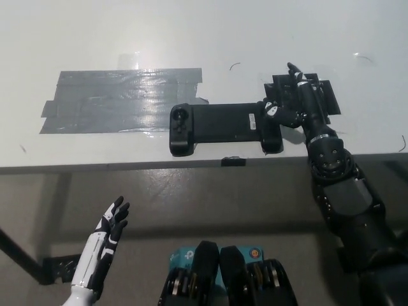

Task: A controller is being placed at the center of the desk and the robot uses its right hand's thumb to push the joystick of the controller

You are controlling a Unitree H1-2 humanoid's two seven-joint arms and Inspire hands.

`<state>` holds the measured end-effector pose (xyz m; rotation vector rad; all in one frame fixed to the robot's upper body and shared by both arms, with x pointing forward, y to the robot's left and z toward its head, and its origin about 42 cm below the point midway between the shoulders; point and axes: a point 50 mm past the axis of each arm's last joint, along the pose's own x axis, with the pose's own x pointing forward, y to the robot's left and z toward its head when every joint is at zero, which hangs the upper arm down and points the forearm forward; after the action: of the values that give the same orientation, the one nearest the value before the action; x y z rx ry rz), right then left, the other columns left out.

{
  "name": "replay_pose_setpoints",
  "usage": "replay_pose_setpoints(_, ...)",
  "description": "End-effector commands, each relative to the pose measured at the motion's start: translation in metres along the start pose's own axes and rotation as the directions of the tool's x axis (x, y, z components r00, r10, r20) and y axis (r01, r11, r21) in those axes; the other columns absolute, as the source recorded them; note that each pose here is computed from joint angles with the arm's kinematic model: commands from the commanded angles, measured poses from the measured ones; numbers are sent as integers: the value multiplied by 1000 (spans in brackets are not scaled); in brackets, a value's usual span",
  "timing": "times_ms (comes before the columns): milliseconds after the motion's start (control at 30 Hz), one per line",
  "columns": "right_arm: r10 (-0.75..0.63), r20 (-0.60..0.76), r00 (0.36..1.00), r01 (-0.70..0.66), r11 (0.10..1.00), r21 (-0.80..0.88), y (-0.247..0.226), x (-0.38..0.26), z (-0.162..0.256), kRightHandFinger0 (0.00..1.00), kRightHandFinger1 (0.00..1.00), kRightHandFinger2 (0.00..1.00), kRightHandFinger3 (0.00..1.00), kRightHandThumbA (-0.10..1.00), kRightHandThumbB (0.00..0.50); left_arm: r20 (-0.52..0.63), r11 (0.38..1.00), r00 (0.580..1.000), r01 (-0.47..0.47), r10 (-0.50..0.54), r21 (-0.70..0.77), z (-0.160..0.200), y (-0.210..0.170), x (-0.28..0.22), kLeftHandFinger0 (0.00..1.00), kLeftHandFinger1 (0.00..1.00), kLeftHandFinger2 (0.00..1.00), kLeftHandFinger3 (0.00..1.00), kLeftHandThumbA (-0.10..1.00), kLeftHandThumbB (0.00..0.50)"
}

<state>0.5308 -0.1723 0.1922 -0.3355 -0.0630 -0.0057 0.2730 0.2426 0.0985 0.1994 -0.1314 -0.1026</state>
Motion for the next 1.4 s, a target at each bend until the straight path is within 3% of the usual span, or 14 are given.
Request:
replay_pose_setpoints(0,-108,161,981,99,993,67,-21,15,38,1000,1000,1000,1000,-100,0,64,1000,998,-4,3,11,10,3,5,1000,1000,1000,1000,966,47)
replay_pose_setpoints(100,-110,185,977,98,992,73,-22,15,43,1000,1000,1000,1000,-100,0,63,1000,998,-4,3,8,10,3,6,1000,1000,1000,1000,968,55)
replay_pose_setpoints(133,-111,185,976,99,992,72,-22,15,49,1000,1000,1000,1000,18,0,63,1000,998,-2,2,7,11,3,6,1000,1000,1000,1000,966,53)
replay_pose_setpoints(200,-102,204,974,87,993,79,-24,13,57,1000,1000,1000,1000,575,104,66,1000,998,-3,2,2,11,2,6,1000,1000,1000,1000,963,51)
replay_pose_setpoints(233,-93,234,968,71,993,98,-24,10,63,1000,1000,1000,1000,727,199,66,1000,998,-3,3,2,11,2,7,1000,1000,1000,1000,962,52)
replay_pose_setpoints(333,-81,322,943,38,990,136,-26,2,78,1000,1000,1000,1000,1000,297,68,1000,998,-4,3,7,12,3,7,1000,1000,1000,1000,959,47)
replay_pose_setpoints(400,-74,393,916,13,988,156,-30,-7,95,1000,1000,1000,1000,1000,367,74,1000,997,-2,1,9,13,3,9,1000,1000,1000,1000,959,44)
replay_pose_setpoints(533,-76,491,868,-1,988,153,-34,-38,127,1000,1000,1000,1000,1000,336,72,1000,997,-1,0,9,13,2,10,1000,1000,1000,1000,961,50)
replay_pose_setpoints(567,-72,528,846,-13,988,155,-34,-52,132,1000,1000,1000,1000,1000,294,75,1000,997,0,0,7,13,2,10,1000,1000,1000,1000,962,50)
replay_pose_setpoints(600,-66,550,832,-31,986,167,-34,-61,133,1000,1000,1000,1000,1000,274,77,1000,997,-1,1,5,13,3,11,1000,1000,1000,1000,962,54)
replay_pose_setpoints(633,-62,560,826,-39,985,166,-33,-68,132,1000,1000,1000,1000,1000,318,76,1000,997,-1,1,6,13,3,11,1000,1000,1000,1000,962,54)
replay_pose_setpoints(767,-42,595,803,-64,986,155,-29,-117,116,1000,1000,1000,1000,1000,244,71,1000,997,-3,2,14,13,5,14,1000,1000,1000,1000,962,55)
replay_pose_setpoints(1200,74,348,935,-121,986,115,-22,-220,-18,1000,1000,1000,1000,1000,200,48,1000,999,3,-4,11,7,2,12,1000,1000,1000,1000,972,44)
replay_pose_setpoints(1367,88,221,971,-122,982,143,-11,-229,-58,1000,1000,1000,1000,1000,244,47,1000,999,-10,10,7,5,2,12,1000,1000,1000,1000,966,39)
